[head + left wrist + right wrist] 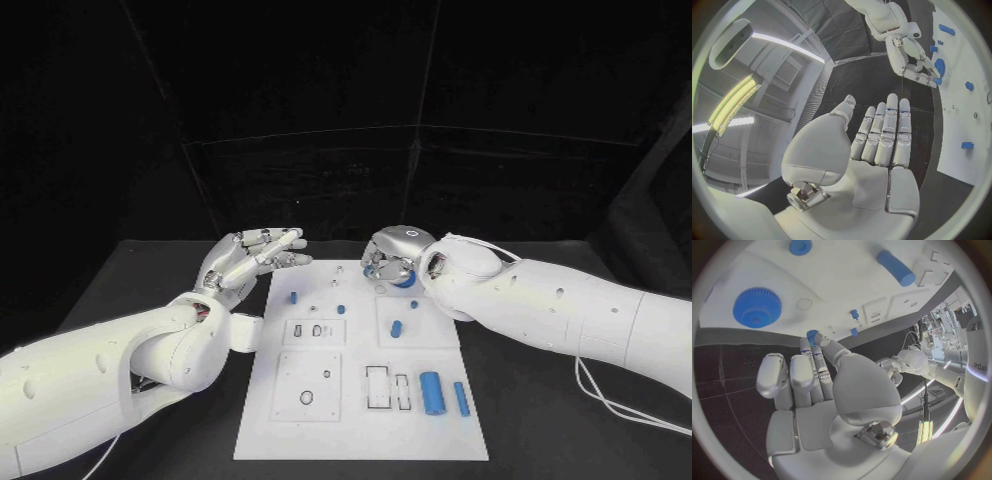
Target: Assemble the parts on the task board
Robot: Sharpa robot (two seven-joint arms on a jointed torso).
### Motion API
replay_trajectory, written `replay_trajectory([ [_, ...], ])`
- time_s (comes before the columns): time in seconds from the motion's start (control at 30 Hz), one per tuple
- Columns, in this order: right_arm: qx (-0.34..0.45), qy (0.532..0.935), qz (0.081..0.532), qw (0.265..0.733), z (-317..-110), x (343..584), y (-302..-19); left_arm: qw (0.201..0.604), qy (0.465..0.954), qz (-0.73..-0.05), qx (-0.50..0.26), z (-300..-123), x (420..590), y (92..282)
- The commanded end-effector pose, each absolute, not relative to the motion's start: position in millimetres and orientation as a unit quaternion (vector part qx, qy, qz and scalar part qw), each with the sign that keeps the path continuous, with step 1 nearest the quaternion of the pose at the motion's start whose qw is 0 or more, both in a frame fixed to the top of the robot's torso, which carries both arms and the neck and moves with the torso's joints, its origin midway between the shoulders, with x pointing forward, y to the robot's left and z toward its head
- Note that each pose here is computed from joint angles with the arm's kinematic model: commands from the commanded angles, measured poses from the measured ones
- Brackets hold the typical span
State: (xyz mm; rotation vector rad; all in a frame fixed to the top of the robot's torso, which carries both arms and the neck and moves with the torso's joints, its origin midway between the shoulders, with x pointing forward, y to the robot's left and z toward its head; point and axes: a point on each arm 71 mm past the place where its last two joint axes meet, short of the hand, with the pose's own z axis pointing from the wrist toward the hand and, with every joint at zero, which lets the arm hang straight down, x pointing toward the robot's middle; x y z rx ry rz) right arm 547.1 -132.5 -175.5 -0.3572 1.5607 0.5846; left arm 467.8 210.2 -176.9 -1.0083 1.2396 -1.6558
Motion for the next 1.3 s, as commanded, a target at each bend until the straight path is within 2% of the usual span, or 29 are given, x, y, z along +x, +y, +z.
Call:
replay_trajectory([
  [0.03,-0.139,0.664,0.267,0.685,-168.9,550.3,-129.5,0.402,0.490,-0.664,-0.398,-175.2,467.8,208.5],
  [0.53,-0.140,0.669,0.269,0.679,-173.9,565.0,-102.1,0.398,0.490,-0.666,-0.396,-174.3,467.9,206.3],
  [1.0,-0.143,0.671,0.269,0.676,-175.8,569.4,-90.0,0.397,0.491,-0.667,-0.395,-174.0,469.0,204.7],
  [1.3,-0.150,0.693,0.256,0.656,-180.8,571.2,-84.0,0.396,0.491,-0.668,-0.395,-173.6,469.3,204.3],
])
